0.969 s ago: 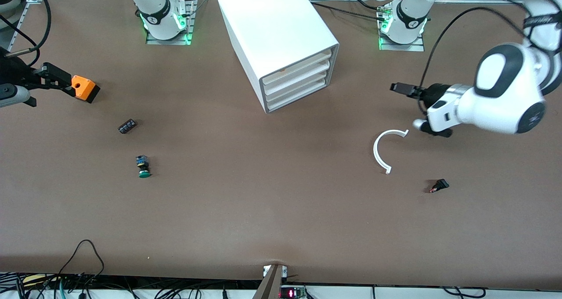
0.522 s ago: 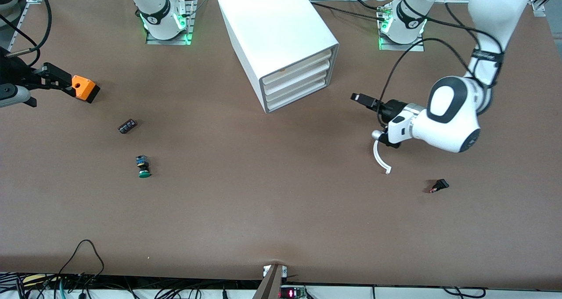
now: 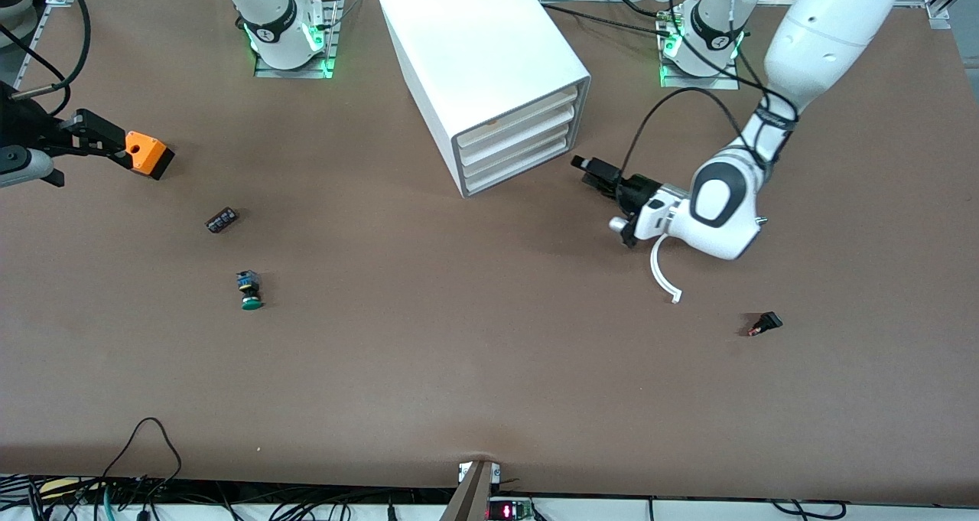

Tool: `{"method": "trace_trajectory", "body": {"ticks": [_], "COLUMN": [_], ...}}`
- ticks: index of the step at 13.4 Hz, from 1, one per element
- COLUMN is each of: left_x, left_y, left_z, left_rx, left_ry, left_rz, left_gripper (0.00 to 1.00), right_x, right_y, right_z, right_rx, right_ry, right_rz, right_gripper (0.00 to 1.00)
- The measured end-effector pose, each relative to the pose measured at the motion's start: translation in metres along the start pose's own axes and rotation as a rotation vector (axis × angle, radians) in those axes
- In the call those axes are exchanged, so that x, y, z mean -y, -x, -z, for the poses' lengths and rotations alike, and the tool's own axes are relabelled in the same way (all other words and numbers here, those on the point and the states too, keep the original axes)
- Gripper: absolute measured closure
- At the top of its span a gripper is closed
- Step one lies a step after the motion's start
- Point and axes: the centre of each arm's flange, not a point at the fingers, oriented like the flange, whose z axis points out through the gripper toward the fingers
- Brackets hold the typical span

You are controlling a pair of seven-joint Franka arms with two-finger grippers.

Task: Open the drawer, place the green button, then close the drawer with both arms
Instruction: 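Grasp the drawer handle with the left gripper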

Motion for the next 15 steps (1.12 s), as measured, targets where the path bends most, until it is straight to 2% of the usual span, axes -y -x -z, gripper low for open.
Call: {"method": "trace_trajectory", "body": {"ticks": [1,3,4,5,7,11,12,14,15], "left_x": [0.0,-0.001,-0.001,-0.001,0.004,0.019,0.02,0.019,0.019], "left_y": [-0.002,-0.003,-0.003,-0.003,-0.003,-0.002,-0.002,-0.002,-0.002], "left_z": [-0.022,-0.066,-0.082,-0.092,-0.103,-0.116,-0.12,-0.125,-0.124], "left_rx": [-0.001,-0.001,0.002,-0.002,-0.012,-0.043,-0.04,-0.039,-0.04], "left_ry": [0.016,0.038,0.042,0.039,0.044,0.086,0.089,0.093,0.094], "left_rz": [-0.028,-0.076,-0.091,-0.105,-0.131,-0.14,-0.14,-0.139,-0.144], "left_gripper": [0.08,0.26,0.31,0.31,0.44,0.48,0.58,0.86,0.92], "right_x": [0.0,0.0,0.0,0.0,0.0,0.0,0.0,0.0,0.0], "right_y": [0.0,0.0,0.0,0.0,0.0,0.0,0.0,0.0,-0.001], "right_z": [0.0,0.0,0.0,0.0,0.0,0.0,0.0,0.0,0.001], "right_rx": [0.0,0.0,0.0,0.0,0.0,-0.001,-0.001,-0.003,-0.006], "right_ry": [0.0,0.0,0.0,0.0,0.0,0.0,0.0,0.001,0.002], "right_rz": [0.0,0.0,0.001,0.0,0.001,0.001,0.001,0.001,0.001], "right_gripper": [0.0,0.0,0.0,0.0,0.0,0.0,0.0,0.0,0.0]}}
